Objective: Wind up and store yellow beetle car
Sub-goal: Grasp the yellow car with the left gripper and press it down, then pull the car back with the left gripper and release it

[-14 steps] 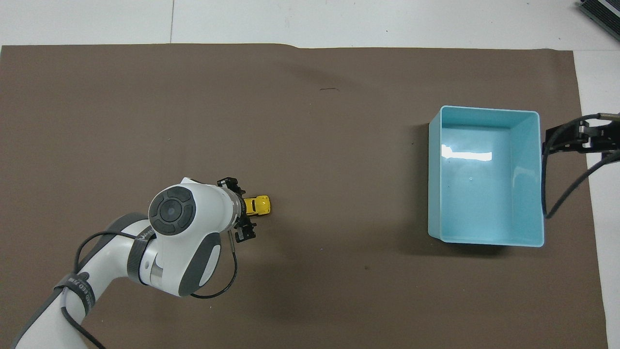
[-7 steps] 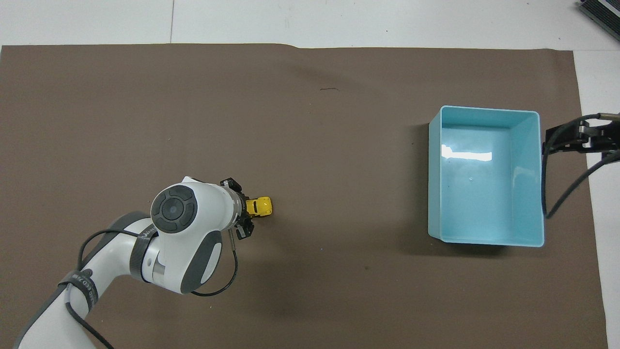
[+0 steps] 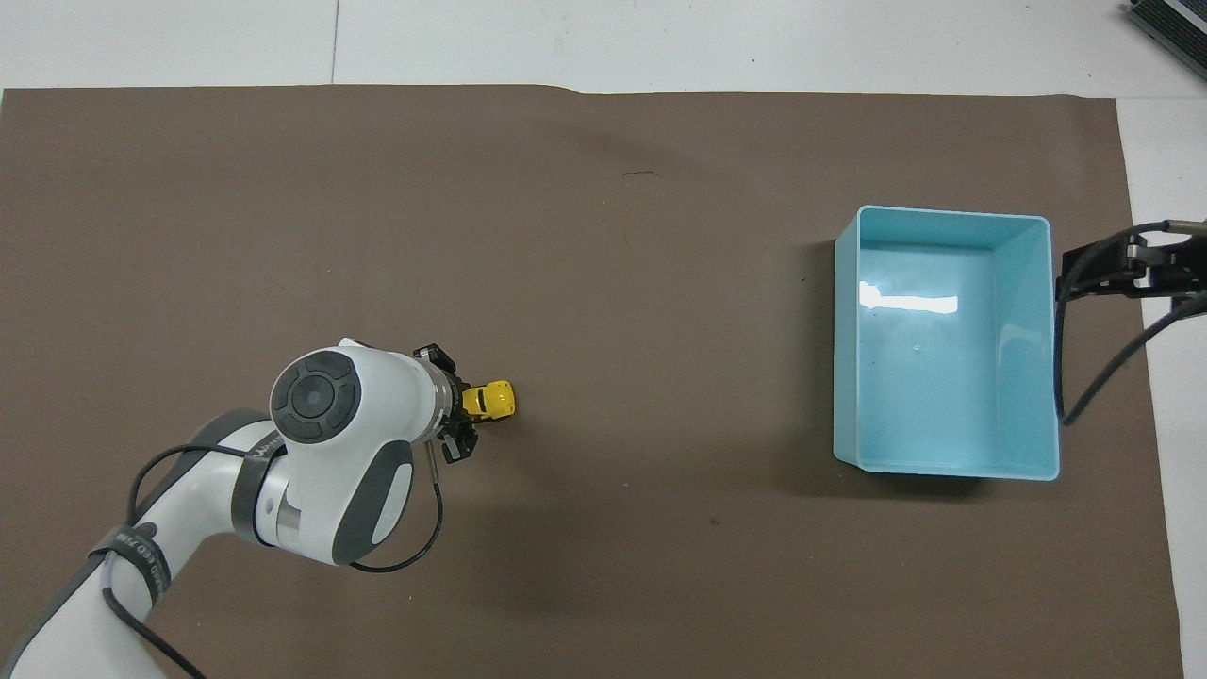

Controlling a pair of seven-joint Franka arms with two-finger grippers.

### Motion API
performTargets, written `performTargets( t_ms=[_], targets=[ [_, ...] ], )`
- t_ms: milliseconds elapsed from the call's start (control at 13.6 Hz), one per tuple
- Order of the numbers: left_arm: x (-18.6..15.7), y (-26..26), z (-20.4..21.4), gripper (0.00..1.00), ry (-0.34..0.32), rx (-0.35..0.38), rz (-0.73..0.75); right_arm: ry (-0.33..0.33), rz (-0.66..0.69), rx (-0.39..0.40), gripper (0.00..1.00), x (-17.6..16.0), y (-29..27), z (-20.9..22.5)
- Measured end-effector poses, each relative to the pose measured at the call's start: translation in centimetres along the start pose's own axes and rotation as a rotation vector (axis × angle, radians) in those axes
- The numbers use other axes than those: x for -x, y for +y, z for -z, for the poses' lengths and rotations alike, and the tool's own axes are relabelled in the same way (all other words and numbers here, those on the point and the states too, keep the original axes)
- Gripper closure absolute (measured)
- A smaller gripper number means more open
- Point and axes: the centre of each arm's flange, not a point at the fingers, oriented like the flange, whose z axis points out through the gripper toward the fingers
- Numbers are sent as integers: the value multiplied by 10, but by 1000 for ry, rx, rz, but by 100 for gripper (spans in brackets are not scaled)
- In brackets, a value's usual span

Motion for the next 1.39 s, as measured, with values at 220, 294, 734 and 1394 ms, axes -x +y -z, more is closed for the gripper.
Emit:
performTargets(
  t_ms=[220,294,734,1394],
  targets=[
    [-29,14,5,60,15,-20,-6,0,0,0,0,0,0,0],
    [-40,18,6,60,18,-24,-11,0,0,0,0,0,0,0],
    [-85,36,13,60,28,-39,-2,0,0,0,0,0,0,0],
    [-80,66,26,0,26,-44,15,0,0,0,0,0,0,0]
  ],
)
